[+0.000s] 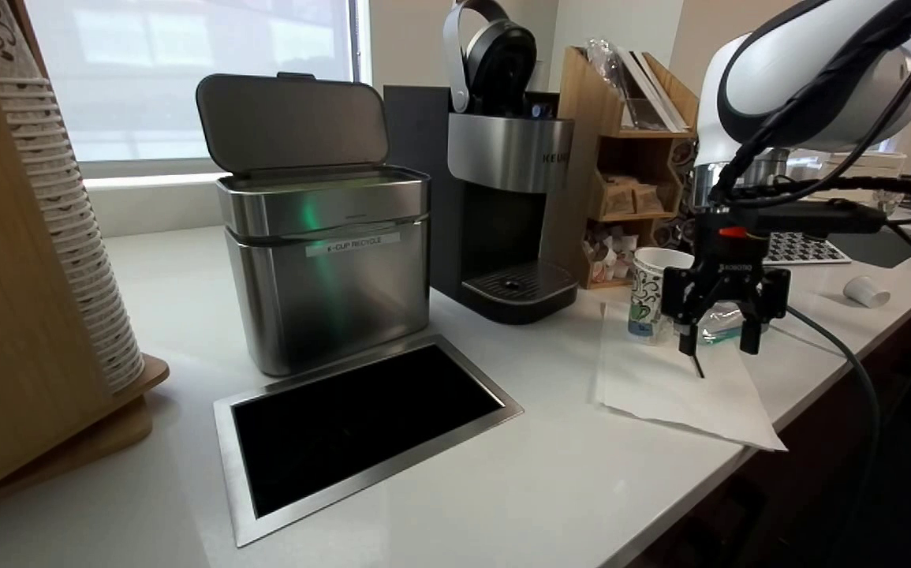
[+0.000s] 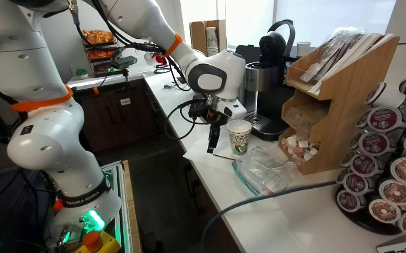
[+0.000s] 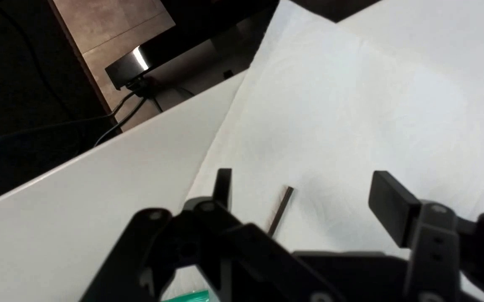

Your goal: Put the black straw from the napkin in the stacked coffee cups on the napkin.

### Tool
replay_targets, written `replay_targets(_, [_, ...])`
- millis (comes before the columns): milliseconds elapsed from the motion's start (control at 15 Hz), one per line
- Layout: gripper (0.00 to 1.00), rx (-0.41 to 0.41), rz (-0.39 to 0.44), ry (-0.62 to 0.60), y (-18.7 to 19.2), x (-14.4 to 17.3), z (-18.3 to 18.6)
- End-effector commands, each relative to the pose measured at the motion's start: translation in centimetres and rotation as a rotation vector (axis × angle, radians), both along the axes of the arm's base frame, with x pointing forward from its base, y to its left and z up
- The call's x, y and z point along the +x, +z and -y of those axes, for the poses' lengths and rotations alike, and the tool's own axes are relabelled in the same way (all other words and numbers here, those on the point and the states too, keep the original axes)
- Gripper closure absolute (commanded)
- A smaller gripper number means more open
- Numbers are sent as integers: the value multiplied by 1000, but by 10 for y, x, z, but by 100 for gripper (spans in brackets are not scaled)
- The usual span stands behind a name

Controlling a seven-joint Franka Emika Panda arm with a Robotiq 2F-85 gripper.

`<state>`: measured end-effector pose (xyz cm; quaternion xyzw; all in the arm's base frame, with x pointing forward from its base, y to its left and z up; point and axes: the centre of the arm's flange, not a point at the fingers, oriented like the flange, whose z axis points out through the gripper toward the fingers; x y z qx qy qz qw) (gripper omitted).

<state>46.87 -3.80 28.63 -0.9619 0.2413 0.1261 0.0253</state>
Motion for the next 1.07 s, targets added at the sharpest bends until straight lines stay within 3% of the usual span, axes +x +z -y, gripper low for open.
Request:
replay_targets(0, [10,-35,5,-7,-12,13,2])
replay_targets(400, [20,-56,29,0,-22,23,-3])
replay_targets(533, [39,-57,29,7,-24,24,-5])
replay_targets(733, [57,-58,25,15,-27,26,-7])
replay_targets(867, [61,-55,23,17,-28,27,-8])
replay_targets(1000, [59,-50,19,19,-29,26,-9])
